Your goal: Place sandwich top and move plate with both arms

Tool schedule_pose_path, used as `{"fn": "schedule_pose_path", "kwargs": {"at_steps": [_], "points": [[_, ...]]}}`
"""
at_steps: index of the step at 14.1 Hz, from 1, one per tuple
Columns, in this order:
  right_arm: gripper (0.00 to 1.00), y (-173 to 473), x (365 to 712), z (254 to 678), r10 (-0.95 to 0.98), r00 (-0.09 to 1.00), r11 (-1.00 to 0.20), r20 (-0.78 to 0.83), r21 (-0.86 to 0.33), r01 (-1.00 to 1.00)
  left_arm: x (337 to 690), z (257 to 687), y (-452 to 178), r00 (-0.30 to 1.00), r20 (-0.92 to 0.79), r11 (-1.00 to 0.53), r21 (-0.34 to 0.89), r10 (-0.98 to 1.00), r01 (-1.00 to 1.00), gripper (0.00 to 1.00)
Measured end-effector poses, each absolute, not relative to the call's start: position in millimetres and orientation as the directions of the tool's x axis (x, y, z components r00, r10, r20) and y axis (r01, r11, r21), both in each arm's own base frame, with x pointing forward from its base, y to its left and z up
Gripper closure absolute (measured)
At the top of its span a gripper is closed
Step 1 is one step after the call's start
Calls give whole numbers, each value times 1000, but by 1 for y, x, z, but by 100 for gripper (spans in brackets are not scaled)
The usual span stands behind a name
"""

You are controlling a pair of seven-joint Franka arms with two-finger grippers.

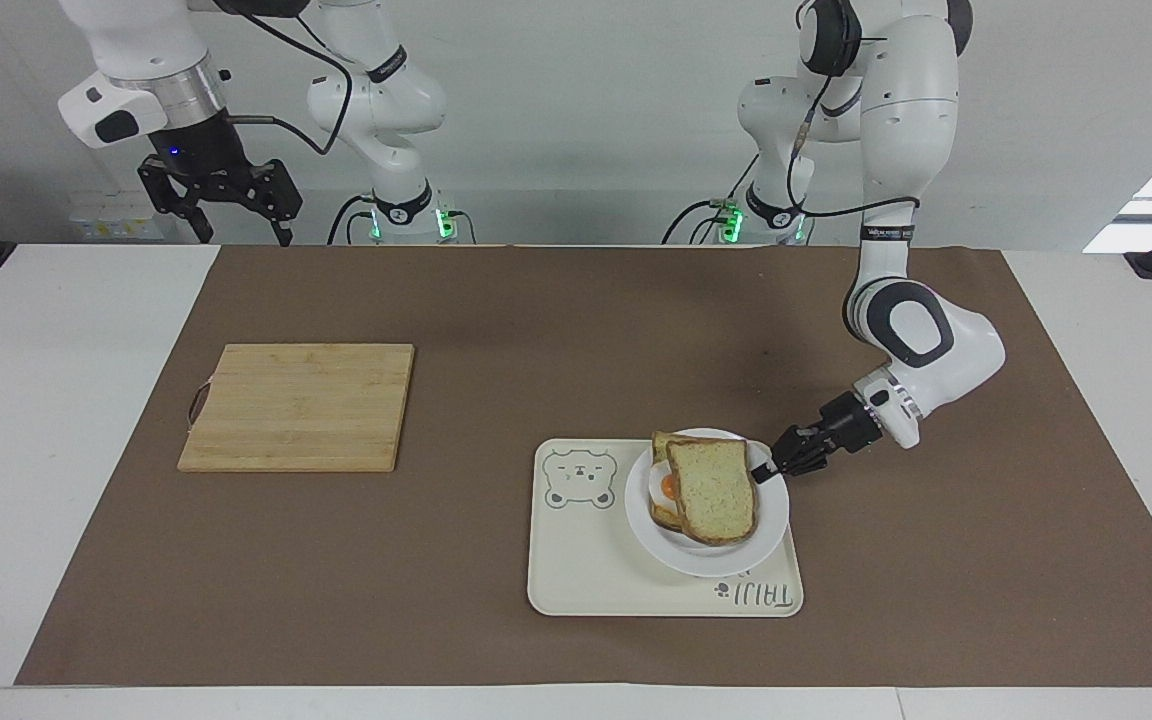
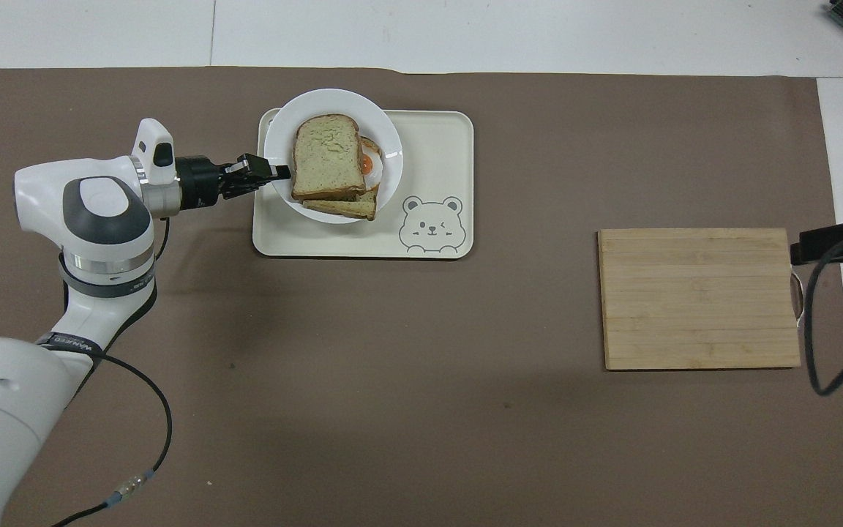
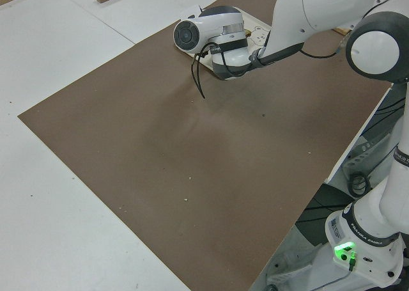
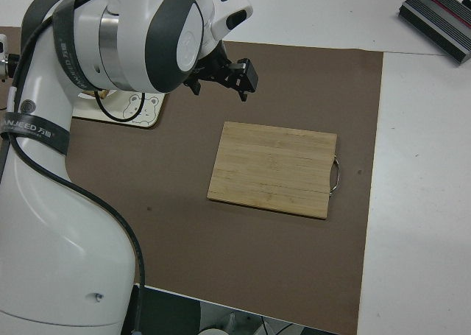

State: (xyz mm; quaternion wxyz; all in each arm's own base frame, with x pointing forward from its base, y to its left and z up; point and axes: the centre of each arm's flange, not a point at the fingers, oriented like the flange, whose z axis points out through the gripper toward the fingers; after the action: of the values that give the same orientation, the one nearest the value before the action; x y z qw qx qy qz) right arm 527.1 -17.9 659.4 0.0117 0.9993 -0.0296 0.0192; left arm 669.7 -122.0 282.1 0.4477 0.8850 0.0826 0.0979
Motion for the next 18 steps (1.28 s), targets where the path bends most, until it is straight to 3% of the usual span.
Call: {"fn": "schedule_pose_path", "kwargs": {"at_steps": [3,4,8,12,18], "points": [[0,-18,527,659,-59,998,-998,39,22,-60,674,273,-128,970,92,-585,809,226,60,96],[0,-18,527,659,-59,998,-998,39,22,-60,676,274,-120,969,93,-585,809,229,61,90],[0,-18,527,659,-59,998,-998,39,22,-60,682,285,-98,973,148,-639,769,176,-1,45],[0,-18,527,659,-59,998,-998,39,22,-60,686,373,-83,955,296,-759,626,20,-179,0],[0,-18,527,659,-59,998,-998,39,22,-60,652,513,-39,925,357,-884,381,-130,-271,0]]}}
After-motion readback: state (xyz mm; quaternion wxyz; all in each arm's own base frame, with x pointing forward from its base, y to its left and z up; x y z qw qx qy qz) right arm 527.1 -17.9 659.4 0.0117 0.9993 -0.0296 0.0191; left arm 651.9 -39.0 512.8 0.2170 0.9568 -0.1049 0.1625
